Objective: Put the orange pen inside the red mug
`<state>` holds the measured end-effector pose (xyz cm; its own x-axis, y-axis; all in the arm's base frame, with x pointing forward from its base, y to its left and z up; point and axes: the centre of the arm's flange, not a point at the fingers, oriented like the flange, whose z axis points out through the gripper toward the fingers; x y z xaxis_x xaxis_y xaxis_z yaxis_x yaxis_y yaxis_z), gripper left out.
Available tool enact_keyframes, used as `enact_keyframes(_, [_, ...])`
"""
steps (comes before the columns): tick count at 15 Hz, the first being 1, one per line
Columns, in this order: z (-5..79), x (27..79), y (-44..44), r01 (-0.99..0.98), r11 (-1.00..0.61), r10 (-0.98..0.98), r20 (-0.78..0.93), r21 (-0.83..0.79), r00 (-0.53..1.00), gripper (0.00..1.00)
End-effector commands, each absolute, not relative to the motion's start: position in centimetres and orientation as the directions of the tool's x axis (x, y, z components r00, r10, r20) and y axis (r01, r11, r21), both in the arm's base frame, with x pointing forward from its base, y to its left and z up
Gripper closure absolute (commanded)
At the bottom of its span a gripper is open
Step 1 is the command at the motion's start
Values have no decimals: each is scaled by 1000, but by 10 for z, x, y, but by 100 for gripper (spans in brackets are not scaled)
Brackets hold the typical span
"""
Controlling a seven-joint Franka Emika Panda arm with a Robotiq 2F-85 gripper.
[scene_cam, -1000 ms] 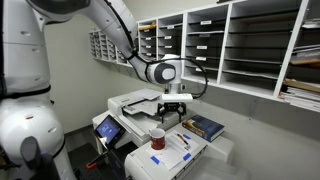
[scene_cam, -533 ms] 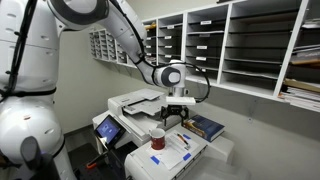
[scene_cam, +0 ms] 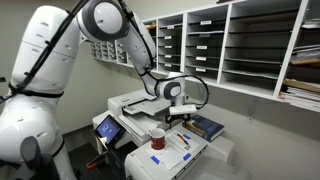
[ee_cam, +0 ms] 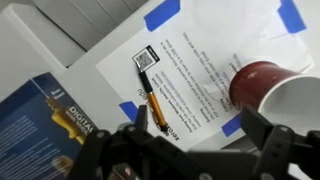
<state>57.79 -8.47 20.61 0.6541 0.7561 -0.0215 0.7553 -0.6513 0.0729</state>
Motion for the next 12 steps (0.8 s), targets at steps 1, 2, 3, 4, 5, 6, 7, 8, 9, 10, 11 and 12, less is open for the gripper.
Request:
enact_keyframes(1, [176, 618, -84, 793, -607, 794, 3, 57, 608, 0])
enact_keyframes(2, [166, 626, -83, 798, -600, 799, 1, 52, 601, 5])
enact_keyframes(3, [160, 634, -83, 800, -599, 800, 0, 40, 599, 14])
enact_keyframes(4, [153, 639, -84, 802, -596, 803, -2, 36, 596, 17])
enact_keyframes(5, [147, 646, -85, 809, -587, 809, -4, 40, 587, 19])
enact_keyframes(6, [142, 651, -85, 813, -582, 813, -7, 37, 582, 26])
enact_keyframes(7, [137, 656, -86, 816, -577, 816, -11, 31, 578, 24])
enact_keyframes(8, [132, 658, -85, 822, -569, 822, -19, 26, 570, 23])
enact_keyframes(9, [127, 662, -82, 831, -555, 831, -30, 23, 556, 31])
enact_keyframes(10, [122, 663, -80, 840, -542, 839, -41, 19, 543, 30])
enact_keyframes(11, [118, 665, -76, 850, -526, 848, -56, 19, 526, 35])
enact_keyframes(12, [115, 666, -73, 857, -515, 855, -67, 13, 514, 42])
